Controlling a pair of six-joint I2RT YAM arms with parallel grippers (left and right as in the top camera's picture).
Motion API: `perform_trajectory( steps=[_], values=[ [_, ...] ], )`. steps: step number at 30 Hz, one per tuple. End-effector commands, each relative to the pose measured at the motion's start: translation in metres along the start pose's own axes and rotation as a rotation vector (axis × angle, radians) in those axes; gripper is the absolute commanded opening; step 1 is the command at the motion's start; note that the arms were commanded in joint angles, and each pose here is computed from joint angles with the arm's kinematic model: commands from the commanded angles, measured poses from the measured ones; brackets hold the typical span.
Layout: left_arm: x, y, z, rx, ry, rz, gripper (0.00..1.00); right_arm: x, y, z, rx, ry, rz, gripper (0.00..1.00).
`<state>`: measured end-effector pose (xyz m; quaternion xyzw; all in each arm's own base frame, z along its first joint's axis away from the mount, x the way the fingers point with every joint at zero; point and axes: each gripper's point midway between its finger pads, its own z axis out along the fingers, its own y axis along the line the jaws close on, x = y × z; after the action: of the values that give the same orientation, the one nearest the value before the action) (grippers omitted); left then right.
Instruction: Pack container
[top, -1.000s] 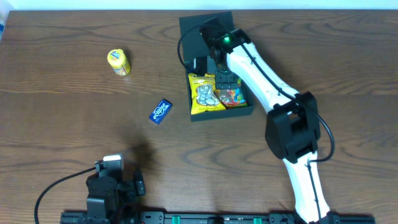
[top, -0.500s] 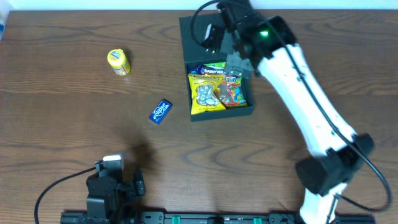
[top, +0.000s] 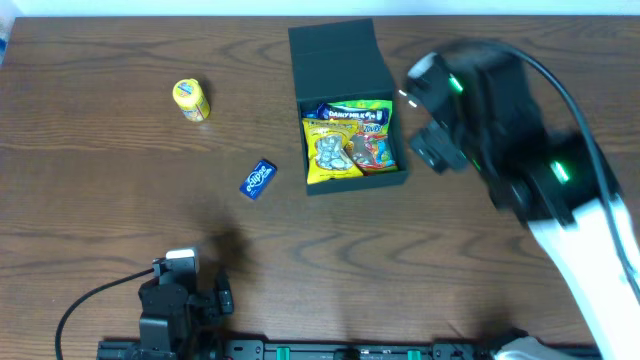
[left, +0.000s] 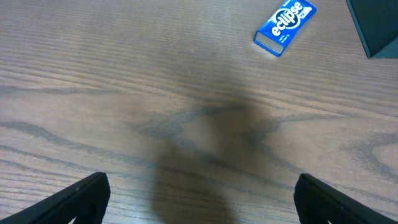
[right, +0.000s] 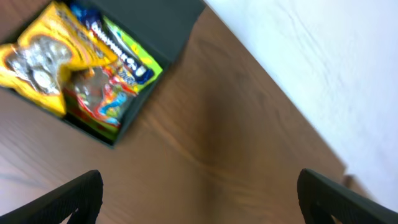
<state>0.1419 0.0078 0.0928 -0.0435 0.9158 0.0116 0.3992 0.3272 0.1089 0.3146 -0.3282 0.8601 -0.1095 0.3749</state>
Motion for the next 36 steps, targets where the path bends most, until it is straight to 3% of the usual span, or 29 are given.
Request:
perform_trajectory(
  steps=[1, 6, 15, 36],
  values=[
    [0.018, 0.003, 0.006, -0.017, 0.064, -0.015, 0.95, 0.031, 0.004, -0.008, -0.038, -0.016, 0.243, 0.99],
    [0.018, 0.003, 0.006, -0.017, 0.064, -0.015, 0.95, 0.092, 0.017, 0.0, -0.086, 0.044, 0.466, 0.99],
    [0.018, 0.003, 0.006, -0.017, 0.064, -0.015, 0.96, 0.146, 0.066, 0.017, -0.223, 0.166, 0.552, 0.99],
    [0.018, 0.003, 0.006, -0.017, 0.064, -0.015, 0.96, 0.145, 0.065, 0.018, -0.22, 0.169, 0.594, 0.99]
  ],
)
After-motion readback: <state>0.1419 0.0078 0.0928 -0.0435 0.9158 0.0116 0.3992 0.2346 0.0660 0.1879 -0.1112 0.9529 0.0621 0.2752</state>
